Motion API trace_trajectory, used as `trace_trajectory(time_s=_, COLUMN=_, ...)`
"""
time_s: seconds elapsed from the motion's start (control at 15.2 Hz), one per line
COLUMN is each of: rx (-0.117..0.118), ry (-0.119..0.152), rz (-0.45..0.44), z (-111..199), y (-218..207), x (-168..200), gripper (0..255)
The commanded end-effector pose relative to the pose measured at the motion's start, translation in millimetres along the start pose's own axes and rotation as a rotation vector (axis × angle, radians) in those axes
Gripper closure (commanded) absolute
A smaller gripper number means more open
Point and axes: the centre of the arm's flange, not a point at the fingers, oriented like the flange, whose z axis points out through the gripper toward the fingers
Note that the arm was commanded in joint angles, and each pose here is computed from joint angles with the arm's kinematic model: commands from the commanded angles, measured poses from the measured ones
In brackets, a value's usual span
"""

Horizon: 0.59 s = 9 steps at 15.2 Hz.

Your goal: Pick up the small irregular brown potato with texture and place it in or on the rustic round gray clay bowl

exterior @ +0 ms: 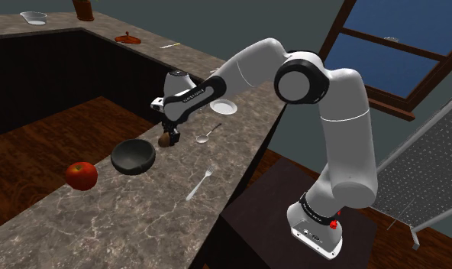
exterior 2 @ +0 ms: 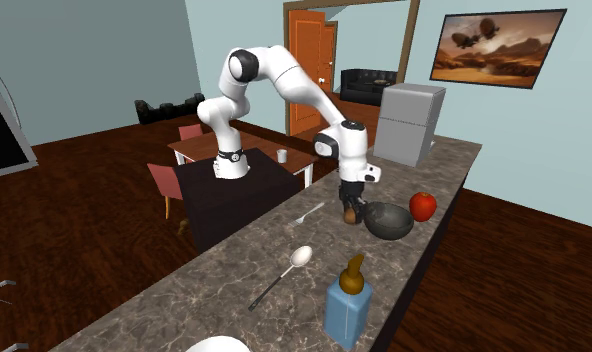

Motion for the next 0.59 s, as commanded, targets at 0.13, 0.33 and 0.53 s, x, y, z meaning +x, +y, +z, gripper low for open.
trace_trajectory(time_s=0.13, rx=0.000, ry=0.000, rz=0.000, z=-23, y=0, x=3, gripper=255)
trace_trajectory(time_s=0.33, rx=0.000, ry=0.000, rz=0.000, z=-38, y=1, x=5, gripper=255)
trace_trajectory(time_s=0.53, rx=0.000, ry=0.000, rz=0.000, z=-54, y=2, x=6, gripper=255)
